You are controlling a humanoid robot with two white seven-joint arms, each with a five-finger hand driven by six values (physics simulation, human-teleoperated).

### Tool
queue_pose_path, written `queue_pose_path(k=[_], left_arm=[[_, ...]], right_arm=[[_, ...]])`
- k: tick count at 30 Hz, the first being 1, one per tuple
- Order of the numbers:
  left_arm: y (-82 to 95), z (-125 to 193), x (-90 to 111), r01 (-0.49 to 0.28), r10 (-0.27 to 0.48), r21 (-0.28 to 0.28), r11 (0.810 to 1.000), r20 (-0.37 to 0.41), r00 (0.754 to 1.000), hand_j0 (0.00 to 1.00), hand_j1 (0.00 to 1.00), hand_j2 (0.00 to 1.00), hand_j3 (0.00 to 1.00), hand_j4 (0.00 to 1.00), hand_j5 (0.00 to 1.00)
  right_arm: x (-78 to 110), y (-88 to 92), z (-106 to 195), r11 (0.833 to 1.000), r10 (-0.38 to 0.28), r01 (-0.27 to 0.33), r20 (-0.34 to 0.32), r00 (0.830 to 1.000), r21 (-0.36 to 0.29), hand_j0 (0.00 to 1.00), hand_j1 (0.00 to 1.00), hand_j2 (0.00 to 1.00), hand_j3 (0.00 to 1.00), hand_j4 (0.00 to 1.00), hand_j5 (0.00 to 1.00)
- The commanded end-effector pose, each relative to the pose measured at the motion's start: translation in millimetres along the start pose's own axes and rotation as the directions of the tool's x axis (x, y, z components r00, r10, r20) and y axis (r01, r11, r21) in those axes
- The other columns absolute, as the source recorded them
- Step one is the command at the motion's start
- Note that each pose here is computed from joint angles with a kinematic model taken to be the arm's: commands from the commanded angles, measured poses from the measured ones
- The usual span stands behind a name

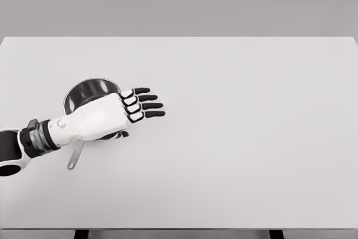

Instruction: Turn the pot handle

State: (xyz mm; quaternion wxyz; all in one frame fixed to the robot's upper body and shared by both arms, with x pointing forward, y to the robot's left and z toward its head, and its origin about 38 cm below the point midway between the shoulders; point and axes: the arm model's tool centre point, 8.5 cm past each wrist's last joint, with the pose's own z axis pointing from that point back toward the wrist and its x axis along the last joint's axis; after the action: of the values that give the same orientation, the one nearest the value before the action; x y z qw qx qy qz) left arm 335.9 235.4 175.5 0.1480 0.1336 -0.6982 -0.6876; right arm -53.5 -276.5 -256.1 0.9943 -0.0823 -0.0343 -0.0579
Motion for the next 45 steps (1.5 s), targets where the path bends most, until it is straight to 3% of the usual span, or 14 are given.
queue_pose_path(k=[1, 9, 45], left_arm=[[-1.9, 3.5, -0.9, 0.012, -0.012, -0.021, 1.000, -0.002, 1.000, 1.00, 1.00, 1.00, 1.00, 1.00, 1.00], [-11.7, 6.8, 1.0, 0.008, -0.008, -0.045, 0.999, -0.009, 1.000, 1.00, 1.00, 1.00, 1.00, 1.00, 1.00], [-14.2, 39.8, -2.8, 0.006, -0.011, -0.112, 0.994, -0.050, 0.999, 1.00, 1.00, 1.00, 1.00, 1.00, 1.00]], right_arm=[[0.0, 0.0, 0.0, 1.000, -0.001, 0.001, 0.000, 1.000, 0.000, 1.00, 1.00, 1.00, 1.00, 1.00, 1.00], [0.0, 0.1, 0.0, 1.000, -0.001, 0.001, 0.000, 1.000, 0.001, 1.00, 1.00, 1.00, 1.00, 1.00, 1.00], [0.0, 0.0, 0.0, 1.000, -0.001, 0.001, 0.000, 1.000, 0.000, 1.00, 1.00, 1.00, 1.00, 1.00, 1.00]])
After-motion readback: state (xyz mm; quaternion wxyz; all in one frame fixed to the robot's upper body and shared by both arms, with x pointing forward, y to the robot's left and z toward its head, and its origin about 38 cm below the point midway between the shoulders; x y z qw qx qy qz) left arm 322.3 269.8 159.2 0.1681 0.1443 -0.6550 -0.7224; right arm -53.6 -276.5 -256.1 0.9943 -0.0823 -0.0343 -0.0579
